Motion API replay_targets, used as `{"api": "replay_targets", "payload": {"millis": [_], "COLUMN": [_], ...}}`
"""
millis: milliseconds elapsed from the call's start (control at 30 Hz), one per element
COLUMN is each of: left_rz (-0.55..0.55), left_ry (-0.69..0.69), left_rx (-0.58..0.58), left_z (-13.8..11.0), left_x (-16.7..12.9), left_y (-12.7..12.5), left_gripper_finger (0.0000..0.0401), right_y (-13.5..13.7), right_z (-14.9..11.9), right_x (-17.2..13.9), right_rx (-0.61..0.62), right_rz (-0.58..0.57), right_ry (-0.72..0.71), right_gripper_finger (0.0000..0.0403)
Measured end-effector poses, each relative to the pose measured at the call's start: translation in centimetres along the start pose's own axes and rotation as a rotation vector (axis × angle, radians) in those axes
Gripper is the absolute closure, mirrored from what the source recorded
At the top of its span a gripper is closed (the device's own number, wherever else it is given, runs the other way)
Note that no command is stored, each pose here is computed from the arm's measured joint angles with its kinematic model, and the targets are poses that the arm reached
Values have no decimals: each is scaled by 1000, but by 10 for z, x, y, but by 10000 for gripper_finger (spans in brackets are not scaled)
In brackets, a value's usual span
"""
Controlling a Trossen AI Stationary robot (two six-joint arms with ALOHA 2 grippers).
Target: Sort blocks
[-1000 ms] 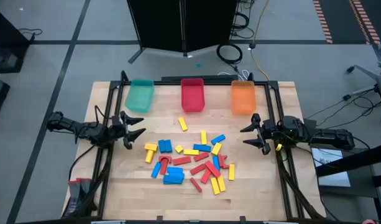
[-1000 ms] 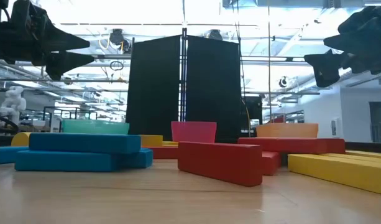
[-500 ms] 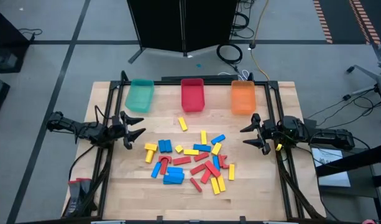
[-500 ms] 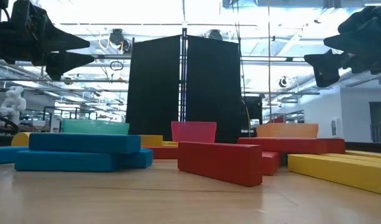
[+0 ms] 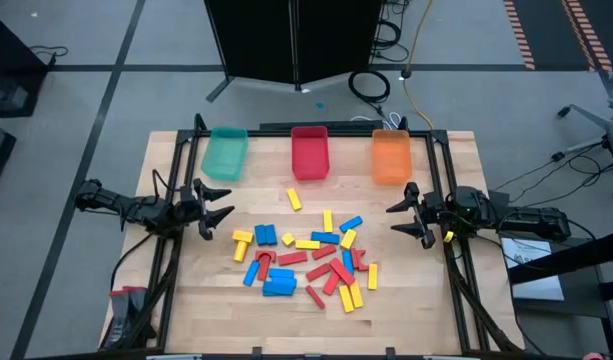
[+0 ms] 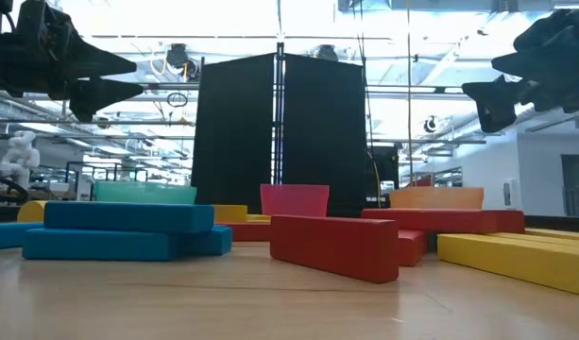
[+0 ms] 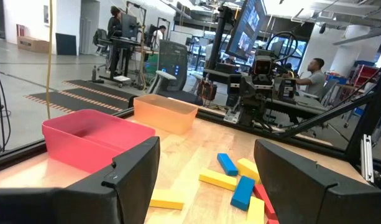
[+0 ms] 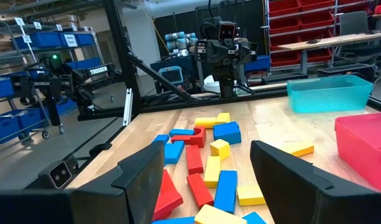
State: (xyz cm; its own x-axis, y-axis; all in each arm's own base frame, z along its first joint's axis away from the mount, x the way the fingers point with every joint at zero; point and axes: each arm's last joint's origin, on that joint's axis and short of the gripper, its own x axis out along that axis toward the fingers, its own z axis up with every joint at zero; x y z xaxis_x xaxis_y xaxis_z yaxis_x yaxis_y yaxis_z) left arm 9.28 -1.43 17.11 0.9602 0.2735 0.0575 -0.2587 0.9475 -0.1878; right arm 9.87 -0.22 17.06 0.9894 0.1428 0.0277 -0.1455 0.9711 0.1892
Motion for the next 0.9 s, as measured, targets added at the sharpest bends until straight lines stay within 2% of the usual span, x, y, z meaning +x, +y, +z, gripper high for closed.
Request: {"api": "replay_targets", "payload": {"millis": [267, 333, 400, 467, 567, 667, 733, 800, 900], "left_rz": [0, 0, 0, 0, 0, 30, 48, 44, 57], "left_ry": [0, 0, 0, 0, 0, -6, -21, -59, -130], "left_rx": [0, 1, 0, 0, 1, 108, 143, 119, 101], "left_z": [0, 0, 0, 0, 0, 1, 2, 6, 14], "left_x": [0, 0, 0, 0, 0, 0, 0, 0, -1], "left_y": [0, 0, 0, 0, 0, 1, 1, 1, 1], "left_gripper_finger": [134, 134, 134, 134, 134, 134, 134, 134, 134], "right_y": [0, 0, 1, 2, 6, 10, 17, 26, 36], "right_z": [1, 3, 7, 15, 32, 58, 82, 109, 145], "right_x": [0, 0, 0, -1, -5, -18, -34, -49, -56], "right_rx": [12, 72, 187, 351, 536, 610, 516, 317, 134], "right_rz": [-15, -16, -3, 34, 111, 176, 219, 206, 114], "right_ry": [-16, -38, -77, -156, -334, -634, -840, -971, -975], "right_gripper_finger": [167, 167, 167, 167, 169, 175, 180, 187, 198]}}
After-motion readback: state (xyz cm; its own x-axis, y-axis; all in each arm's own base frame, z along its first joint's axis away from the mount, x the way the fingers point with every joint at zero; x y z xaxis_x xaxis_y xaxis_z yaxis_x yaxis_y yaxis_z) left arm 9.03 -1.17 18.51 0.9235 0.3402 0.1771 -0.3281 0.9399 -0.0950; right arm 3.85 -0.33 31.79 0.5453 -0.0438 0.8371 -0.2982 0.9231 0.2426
